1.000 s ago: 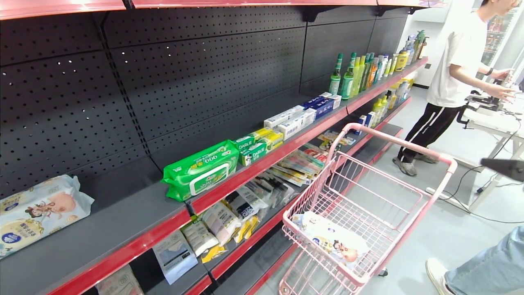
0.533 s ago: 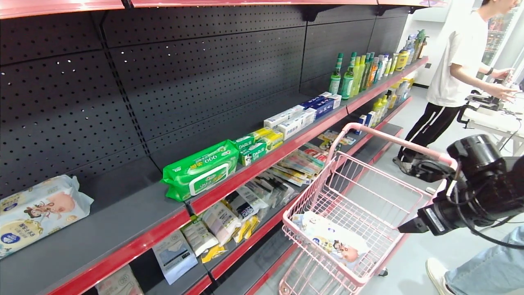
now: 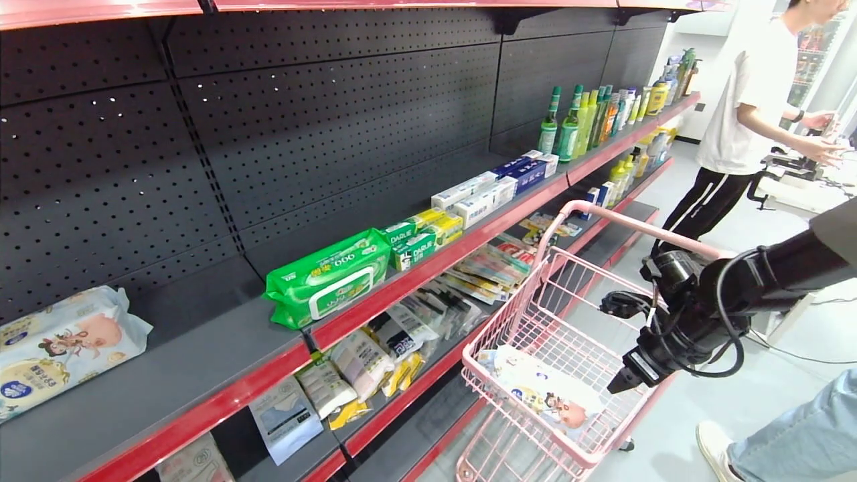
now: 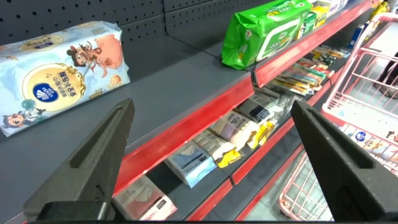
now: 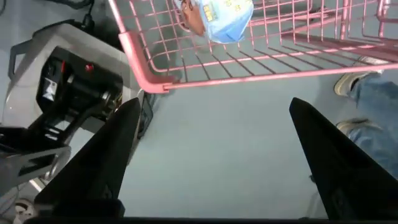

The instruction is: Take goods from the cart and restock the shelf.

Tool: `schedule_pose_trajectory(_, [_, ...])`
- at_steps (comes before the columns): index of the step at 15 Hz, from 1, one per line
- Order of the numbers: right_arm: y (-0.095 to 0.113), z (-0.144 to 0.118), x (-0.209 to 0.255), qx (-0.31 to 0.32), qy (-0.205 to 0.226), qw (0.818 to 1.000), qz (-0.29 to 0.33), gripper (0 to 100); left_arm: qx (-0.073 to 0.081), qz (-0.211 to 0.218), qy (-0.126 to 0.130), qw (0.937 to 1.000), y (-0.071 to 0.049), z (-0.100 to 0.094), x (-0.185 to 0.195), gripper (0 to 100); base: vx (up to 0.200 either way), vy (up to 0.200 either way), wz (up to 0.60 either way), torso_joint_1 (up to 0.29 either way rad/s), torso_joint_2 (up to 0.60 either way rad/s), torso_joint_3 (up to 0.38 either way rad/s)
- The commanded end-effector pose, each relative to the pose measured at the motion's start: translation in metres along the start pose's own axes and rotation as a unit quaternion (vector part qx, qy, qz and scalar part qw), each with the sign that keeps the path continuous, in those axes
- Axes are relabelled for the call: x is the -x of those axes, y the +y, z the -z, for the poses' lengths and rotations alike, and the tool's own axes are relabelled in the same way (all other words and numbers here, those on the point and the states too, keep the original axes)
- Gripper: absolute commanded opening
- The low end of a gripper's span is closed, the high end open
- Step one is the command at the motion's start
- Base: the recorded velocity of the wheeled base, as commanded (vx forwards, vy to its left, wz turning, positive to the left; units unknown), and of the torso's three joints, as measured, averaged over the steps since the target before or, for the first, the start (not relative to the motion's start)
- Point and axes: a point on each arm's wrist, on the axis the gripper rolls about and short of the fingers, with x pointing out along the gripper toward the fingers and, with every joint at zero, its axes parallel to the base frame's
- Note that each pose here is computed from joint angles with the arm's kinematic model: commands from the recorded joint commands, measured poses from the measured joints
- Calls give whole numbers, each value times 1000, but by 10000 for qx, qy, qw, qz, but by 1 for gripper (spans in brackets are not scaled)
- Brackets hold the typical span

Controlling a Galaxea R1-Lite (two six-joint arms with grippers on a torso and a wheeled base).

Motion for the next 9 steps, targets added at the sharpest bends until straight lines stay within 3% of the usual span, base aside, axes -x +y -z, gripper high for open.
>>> schedule_pose_trajectory(1, [-7,-5,-33,57,266,9995,-133,100,-2,2,6,10000,0,0,0,100,0,0,0,-71,90,71])
schedule_pose_trajectory(4, [-13,-7,-52,400,354,9984,-188,100,-2,2,-1,10000,0,0,0,100,0,0,0,-121,273,137])
schedule_pose_trajectory(9, [-29,-22,-59,953,119,9953,-87,100,-2,2,6,10000,0,0,0,100,0,0,0,-149,336,188])
